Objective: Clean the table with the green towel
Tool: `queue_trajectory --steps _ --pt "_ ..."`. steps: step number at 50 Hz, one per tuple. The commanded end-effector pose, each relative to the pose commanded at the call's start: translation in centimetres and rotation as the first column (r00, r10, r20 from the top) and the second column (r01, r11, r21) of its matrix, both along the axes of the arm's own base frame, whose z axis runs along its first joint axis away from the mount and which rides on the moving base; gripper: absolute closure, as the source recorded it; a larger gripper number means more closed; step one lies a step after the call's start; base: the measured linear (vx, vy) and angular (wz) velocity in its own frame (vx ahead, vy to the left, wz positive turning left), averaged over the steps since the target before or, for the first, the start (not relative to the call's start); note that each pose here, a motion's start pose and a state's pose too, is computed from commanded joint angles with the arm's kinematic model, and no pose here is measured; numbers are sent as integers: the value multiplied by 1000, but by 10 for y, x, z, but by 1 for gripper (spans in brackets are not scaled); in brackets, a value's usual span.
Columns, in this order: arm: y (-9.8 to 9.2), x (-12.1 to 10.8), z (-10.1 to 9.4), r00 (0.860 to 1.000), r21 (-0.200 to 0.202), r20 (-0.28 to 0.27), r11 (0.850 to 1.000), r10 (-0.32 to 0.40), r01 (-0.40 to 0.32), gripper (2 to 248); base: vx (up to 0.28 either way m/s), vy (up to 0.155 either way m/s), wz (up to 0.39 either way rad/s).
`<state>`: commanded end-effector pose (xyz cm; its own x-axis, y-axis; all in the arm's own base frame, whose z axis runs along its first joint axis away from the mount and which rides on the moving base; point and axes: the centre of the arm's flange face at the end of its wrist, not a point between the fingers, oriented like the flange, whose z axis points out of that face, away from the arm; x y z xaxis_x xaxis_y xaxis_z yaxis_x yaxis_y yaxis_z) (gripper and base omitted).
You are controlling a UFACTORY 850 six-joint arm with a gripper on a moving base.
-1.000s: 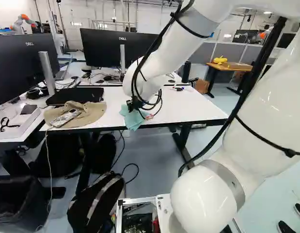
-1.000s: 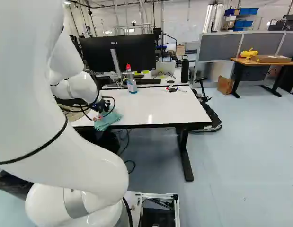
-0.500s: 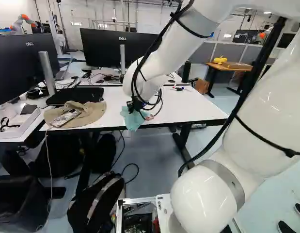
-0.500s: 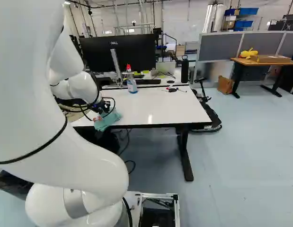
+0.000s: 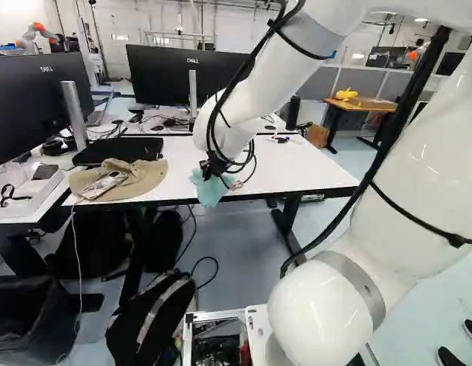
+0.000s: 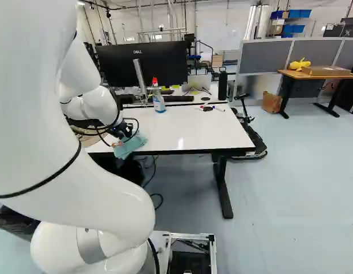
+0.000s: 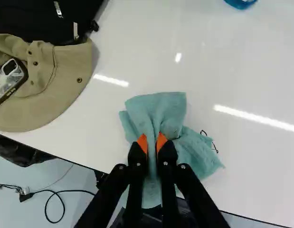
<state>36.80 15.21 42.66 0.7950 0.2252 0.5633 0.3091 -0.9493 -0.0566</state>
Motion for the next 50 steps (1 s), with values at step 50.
queue_trajectory --steps 50 --pt "-76 -39 -5 986 5 12 987 -164 164 209 0 0 0"
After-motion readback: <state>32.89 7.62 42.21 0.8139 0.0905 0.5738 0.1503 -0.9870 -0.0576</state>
